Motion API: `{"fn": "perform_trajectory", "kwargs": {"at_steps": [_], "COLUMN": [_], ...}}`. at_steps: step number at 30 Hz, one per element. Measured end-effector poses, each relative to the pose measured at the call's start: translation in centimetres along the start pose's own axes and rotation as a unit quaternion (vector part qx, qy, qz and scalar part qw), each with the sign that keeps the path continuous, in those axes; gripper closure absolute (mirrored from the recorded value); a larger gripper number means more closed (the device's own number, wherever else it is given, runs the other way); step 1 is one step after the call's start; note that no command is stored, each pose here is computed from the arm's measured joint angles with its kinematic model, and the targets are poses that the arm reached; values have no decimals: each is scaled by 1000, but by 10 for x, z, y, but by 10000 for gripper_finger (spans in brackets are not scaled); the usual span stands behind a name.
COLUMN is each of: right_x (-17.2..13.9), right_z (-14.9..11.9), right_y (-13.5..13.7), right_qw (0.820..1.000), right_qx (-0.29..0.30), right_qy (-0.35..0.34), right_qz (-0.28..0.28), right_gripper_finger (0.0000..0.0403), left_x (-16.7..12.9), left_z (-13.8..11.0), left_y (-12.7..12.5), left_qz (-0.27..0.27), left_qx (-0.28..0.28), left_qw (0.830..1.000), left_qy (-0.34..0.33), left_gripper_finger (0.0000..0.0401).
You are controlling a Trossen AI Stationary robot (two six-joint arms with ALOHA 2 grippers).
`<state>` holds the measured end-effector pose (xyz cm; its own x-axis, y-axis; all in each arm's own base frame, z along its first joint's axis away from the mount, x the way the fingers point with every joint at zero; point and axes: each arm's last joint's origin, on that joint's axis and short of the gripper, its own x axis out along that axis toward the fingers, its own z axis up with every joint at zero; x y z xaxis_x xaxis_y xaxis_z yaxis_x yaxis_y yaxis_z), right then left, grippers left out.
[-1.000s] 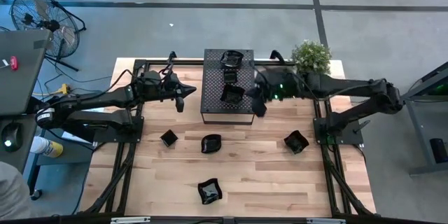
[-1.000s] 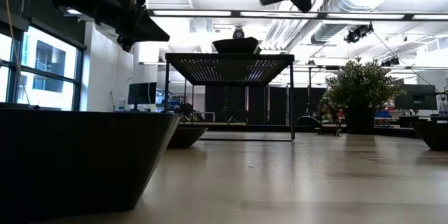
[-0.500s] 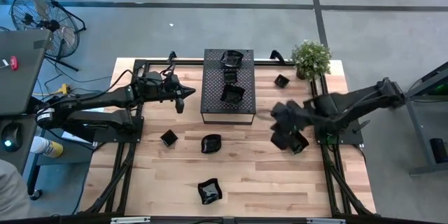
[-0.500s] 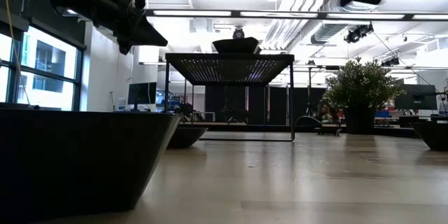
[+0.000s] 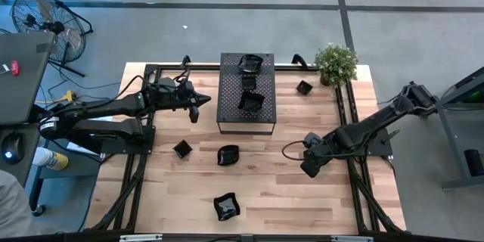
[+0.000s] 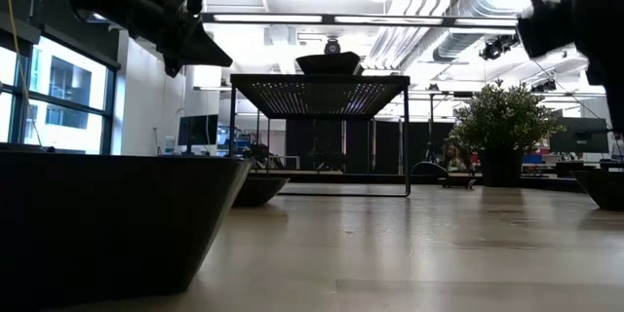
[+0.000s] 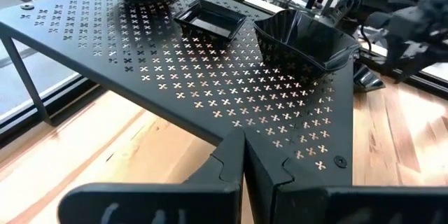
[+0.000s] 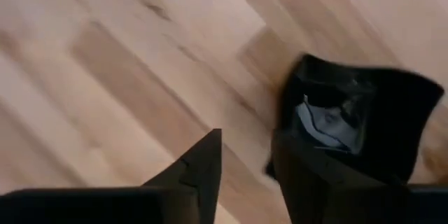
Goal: Pick & Place Mini shaped plates
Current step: Stack the distorted square plate on top of the stacked distorted square plates on the shelf
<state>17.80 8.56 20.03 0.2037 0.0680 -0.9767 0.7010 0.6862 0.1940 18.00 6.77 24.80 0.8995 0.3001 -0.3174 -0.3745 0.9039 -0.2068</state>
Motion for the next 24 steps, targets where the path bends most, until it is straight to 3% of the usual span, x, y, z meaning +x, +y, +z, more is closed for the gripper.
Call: {"fn": "perform_trajectory", "kwargs": {"at_steps": [8, 20, 24], "right_x": [32, 43, 33], "right_z": [-7, -12, -8], "right_y": [-20, -31, -21], "right_qw": [1000, 999, 1000], "right_qx": [17, 17, -7], "right_qy": [9, 18, 10], "right_qz": [-13, -32, -17], "right_gripper_finger": [284, 393, 395], "left_x": [0, 0, 0], "left_z": [0, 0, 0], "left_y": [0, 0, 0], "left_qz": [0, 0, 1], "left_qx": [1, 0, 0], "left_qw": [1000, 1000, 1000], "left_qy": [0, 0, 0], "left_gripper_finger": [401, 401, 401]}}
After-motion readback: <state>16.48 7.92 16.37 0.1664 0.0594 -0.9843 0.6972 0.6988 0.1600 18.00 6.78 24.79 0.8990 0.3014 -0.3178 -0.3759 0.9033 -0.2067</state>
